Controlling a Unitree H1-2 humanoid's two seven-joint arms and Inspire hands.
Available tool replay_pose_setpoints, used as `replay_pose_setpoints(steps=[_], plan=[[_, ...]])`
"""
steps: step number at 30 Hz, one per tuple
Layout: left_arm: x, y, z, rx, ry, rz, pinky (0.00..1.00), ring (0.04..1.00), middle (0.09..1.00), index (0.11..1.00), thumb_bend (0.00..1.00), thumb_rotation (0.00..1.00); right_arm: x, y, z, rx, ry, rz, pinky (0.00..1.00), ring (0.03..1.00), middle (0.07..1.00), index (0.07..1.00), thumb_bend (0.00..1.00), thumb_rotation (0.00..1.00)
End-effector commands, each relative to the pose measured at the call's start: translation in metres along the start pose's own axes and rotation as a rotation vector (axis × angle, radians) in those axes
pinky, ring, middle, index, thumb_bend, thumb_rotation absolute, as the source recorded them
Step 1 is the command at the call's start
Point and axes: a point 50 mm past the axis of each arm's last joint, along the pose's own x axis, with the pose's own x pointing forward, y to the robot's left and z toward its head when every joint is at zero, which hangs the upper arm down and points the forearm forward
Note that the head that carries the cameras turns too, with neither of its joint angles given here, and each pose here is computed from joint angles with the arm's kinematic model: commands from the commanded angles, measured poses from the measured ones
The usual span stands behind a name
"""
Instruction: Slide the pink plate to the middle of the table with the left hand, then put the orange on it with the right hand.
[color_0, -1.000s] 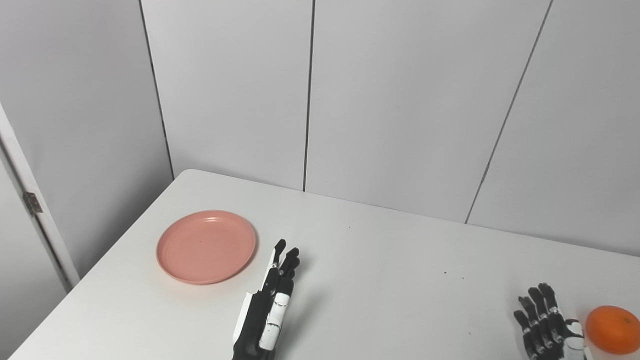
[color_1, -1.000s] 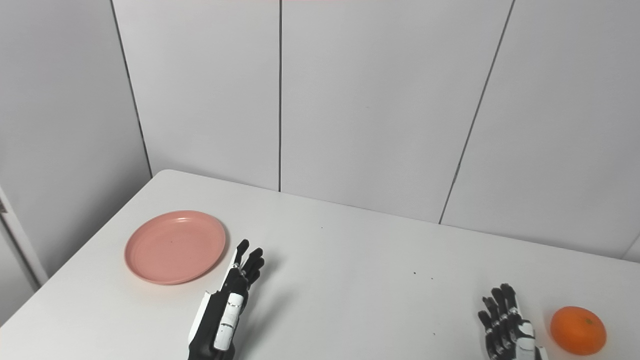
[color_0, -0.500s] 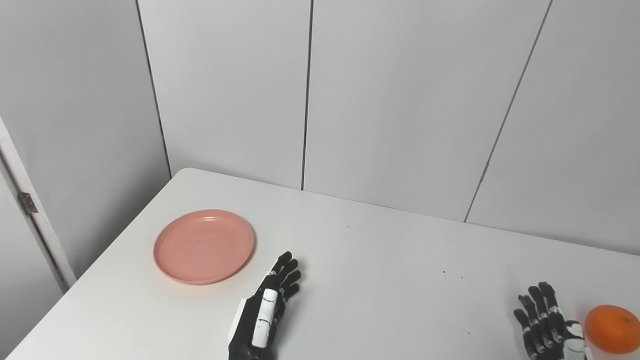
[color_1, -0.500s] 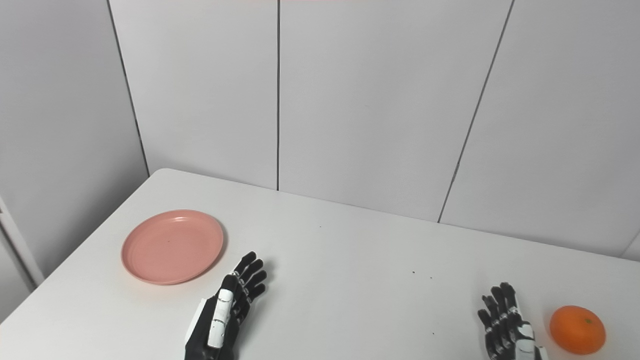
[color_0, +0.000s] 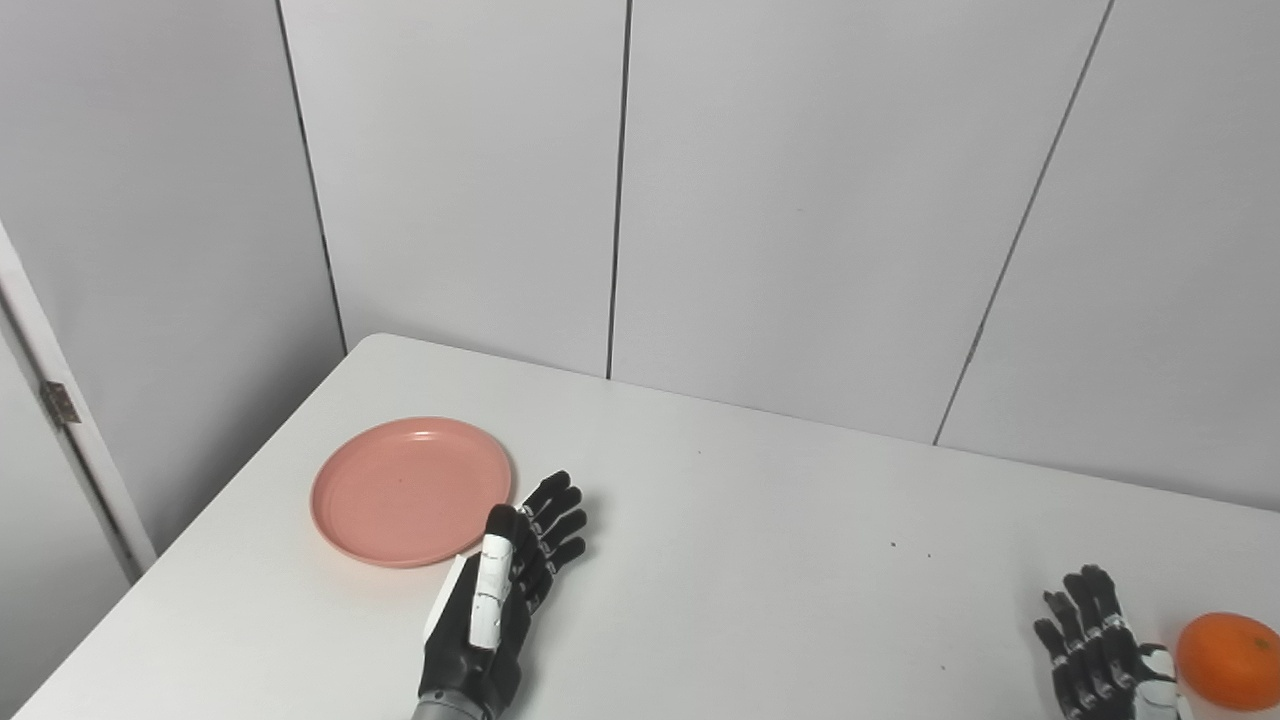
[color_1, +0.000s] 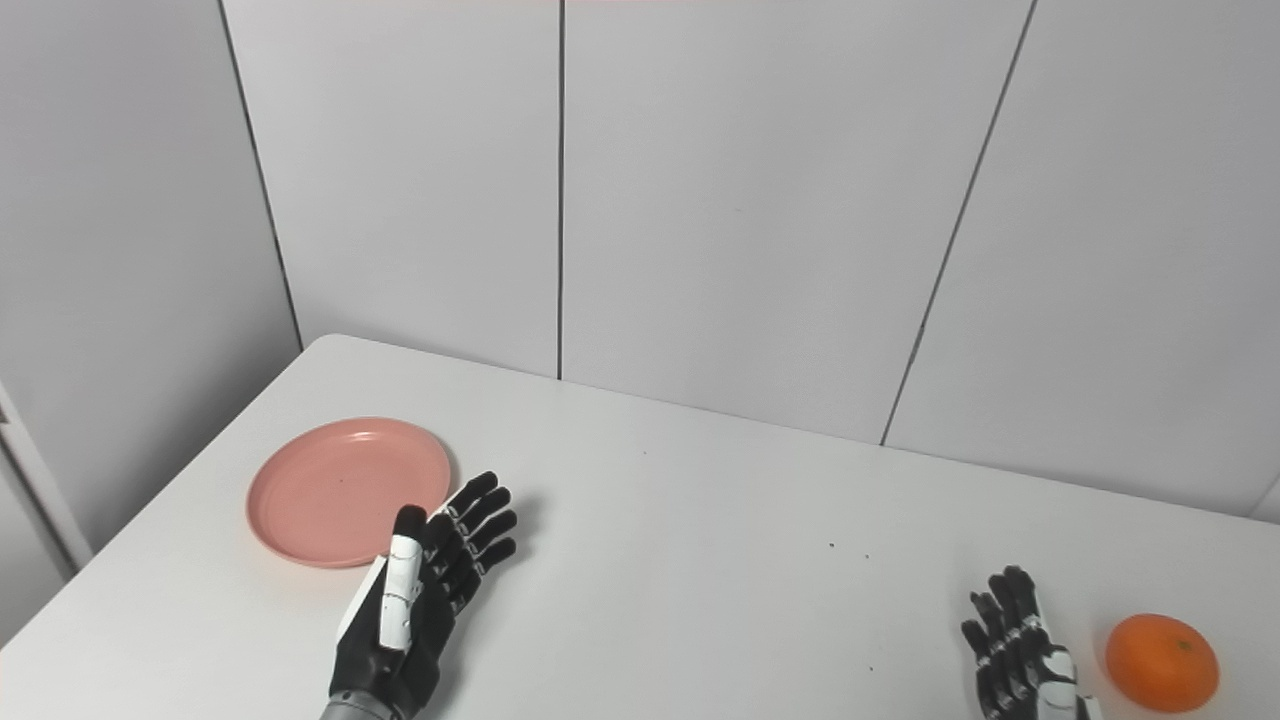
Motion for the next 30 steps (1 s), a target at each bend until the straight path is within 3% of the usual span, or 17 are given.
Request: replay_pose_setpoints(steps=[1,5,9,16,22,30], plan=[[0.016,-0.006,0.030,-0.010,-0.100,-0.055,0.89,0.914,0.912,0.860,0.96,0.96,-0.050,-0.007,-0.048,0.038,0.173,-0.072,1.00,1.000,0.999,0.980,0.86,1.00],[0.029,0.004,0.057,0.009,-0.164,-0.077,0.88,0.909,0.910,0.874,0.97,0.96,-0.050,-0.006,-0.048,0.037,0.174,-0.071,1.00,1.000,0.999,0.980,0.87,1.00],[0.042,0.023,0.073,0.036,-0.200,-0.070,0.79,0.876,0.884,0.868,1.00,0.96,-0.050,-0.006,-0.049,0.036,0.173,-0.072,1.00,1.000,0.997,0.977,0.87,1.00],[0.068,0.047,0.112,0.079,-0.281,-0.075,0.73,0.840,0.861,0.850,1.00,0.93,-0.049,-0.005,-0.049,0.033,0.177,-0.076,1.00,1.000,0.993,0.964,0.87,1.00],[0.091,0.083,0.139,0.087,-0.320,-0.016,0.72,0.818,0.858,0.854,1.00,0.89,-0.049,-0.006,-0.050,0.031,0.179,-0.076,1.00,1.000,0.994,0.963,0.87,1.00],[0.116,0.135,0.164,0.110,-0.318,0.043,0.79,0.868,0.866,0.850,1.00,0.88,-0.048,-0.007,-0.050,0.027,0.187,-0.077,1.00,1.000,0.991,0.962,0.87,1.00]])
